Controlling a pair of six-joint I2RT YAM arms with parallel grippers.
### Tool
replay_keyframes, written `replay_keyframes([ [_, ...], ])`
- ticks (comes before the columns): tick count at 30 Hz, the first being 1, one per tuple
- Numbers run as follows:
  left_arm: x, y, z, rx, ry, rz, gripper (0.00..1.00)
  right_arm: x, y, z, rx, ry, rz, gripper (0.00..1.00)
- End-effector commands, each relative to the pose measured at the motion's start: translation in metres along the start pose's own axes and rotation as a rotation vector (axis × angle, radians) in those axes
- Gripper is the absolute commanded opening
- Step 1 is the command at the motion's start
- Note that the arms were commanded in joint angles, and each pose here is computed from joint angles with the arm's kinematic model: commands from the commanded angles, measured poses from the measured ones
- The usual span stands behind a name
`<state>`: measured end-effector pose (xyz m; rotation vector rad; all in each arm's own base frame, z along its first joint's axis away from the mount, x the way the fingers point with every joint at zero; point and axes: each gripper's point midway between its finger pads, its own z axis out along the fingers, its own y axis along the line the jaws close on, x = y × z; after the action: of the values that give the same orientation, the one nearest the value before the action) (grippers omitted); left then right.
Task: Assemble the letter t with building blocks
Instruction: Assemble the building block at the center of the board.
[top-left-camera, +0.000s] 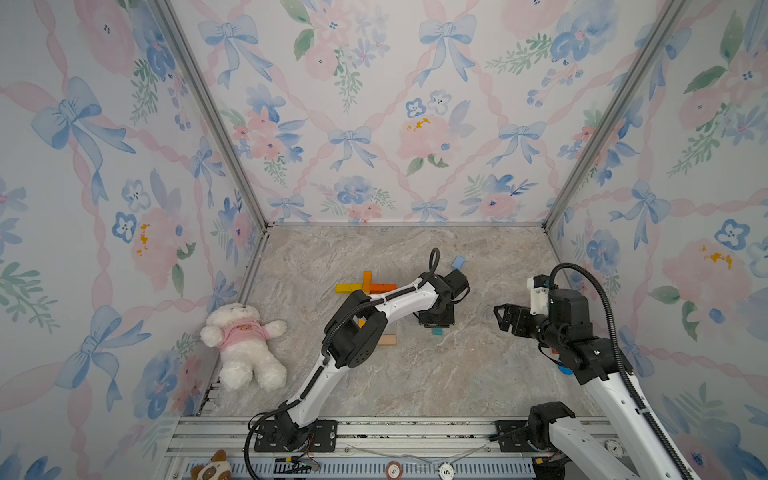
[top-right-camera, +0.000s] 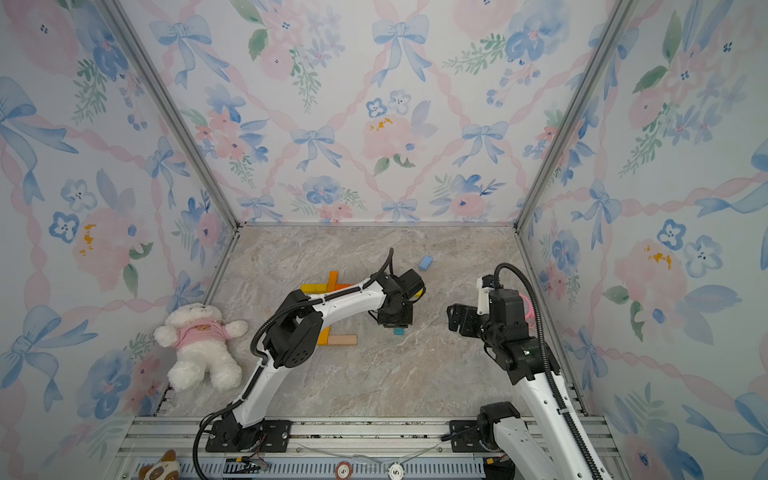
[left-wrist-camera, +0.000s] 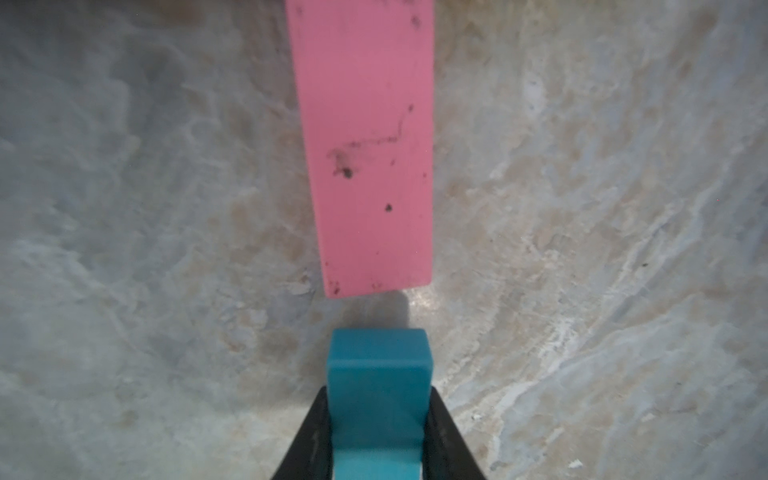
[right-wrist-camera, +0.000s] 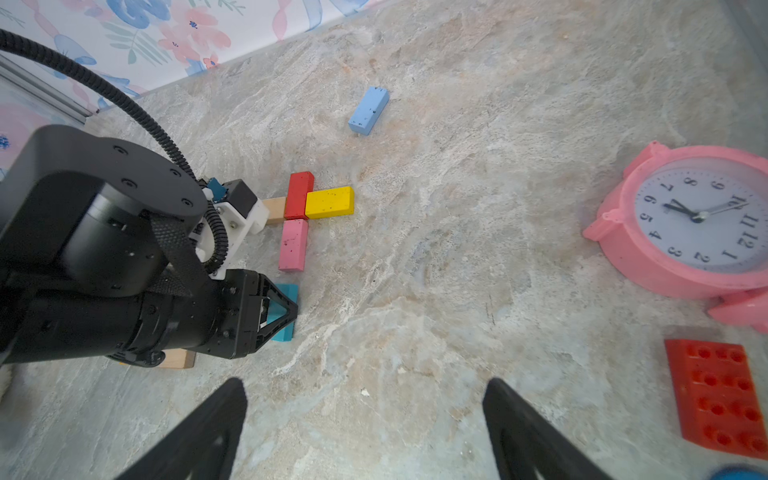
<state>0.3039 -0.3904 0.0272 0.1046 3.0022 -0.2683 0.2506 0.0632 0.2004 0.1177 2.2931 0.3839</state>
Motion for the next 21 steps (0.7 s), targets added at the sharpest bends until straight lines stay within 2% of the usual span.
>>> replay_keyframes([
  [1,0.001,0.01,0.009,-0.042,0.01,-0.013,0.33,0.009,-0.002,0.003,-0.006,0.024,0.014,0.92],
  [21,-0.002,-0.006,-0.013,0.001,-0.029,0.012,0.4,0.013,0.0,0.009,-0.028,0.032,0.034,0.94],
])
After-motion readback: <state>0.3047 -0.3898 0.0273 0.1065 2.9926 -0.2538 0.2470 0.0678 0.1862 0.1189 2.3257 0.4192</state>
